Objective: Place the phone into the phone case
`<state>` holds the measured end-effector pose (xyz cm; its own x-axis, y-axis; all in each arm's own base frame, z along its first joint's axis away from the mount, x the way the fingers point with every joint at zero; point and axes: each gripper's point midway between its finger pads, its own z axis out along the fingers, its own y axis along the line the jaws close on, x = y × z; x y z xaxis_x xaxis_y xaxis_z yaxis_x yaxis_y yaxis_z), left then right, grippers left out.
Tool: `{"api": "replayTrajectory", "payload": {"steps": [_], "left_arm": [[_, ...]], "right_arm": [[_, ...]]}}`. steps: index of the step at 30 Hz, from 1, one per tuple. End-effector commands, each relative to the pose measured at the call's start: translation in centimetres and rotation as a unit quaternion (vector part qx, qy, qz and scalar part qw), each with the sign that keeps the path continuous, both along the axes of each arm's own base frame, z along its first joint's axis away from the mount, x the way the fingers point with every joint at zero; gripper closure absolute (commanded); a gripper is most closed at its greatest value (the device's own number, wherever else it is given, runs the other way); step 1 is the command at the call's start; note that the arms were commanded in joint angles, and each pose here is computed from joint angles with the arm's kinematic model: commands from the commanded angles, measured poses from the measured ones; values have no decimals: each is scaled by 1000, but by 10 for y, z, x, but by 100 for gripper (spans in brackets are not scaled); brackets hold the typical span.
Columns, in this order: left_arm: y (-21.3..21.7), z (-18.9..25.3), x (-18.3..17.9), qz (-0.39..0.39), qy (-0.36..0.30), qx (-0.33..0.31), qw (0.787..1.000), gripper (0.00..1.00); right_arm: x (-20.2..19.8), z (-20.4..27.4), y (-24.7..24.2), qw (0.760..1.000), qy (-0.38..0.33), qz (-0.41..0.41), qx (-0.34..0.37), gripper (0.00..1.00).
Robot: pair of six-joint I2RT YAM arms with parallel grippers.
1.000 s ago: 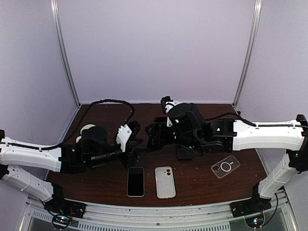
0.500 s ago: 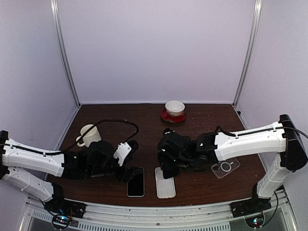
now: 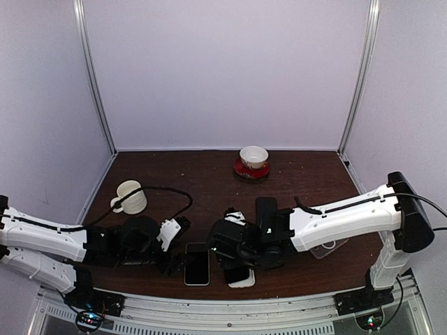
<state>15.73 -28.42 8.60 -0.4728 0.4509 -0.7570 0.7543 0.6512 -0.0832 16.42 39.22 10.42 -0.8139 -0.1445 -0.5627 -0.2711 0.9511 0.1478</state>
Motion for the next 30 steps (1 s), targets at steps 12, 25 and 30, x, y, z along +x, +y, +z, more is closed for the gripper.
{"api": "replayTrajectory", "payload": {"steps": [12,25,30], "left_arm": [[7,3,-21,-13,26,-50,998,27],[-20,4,-27,-47,44,-60,996,30],[-23,16,-26,-55,25,-80,995,31]], "right_arm": [[10,-1,-25,995,-41,-73,-56,97],[-2,-16,-20,996,23,-63,-53,97],[-3,-25,-12,997,37,-62,-41,97]]}}
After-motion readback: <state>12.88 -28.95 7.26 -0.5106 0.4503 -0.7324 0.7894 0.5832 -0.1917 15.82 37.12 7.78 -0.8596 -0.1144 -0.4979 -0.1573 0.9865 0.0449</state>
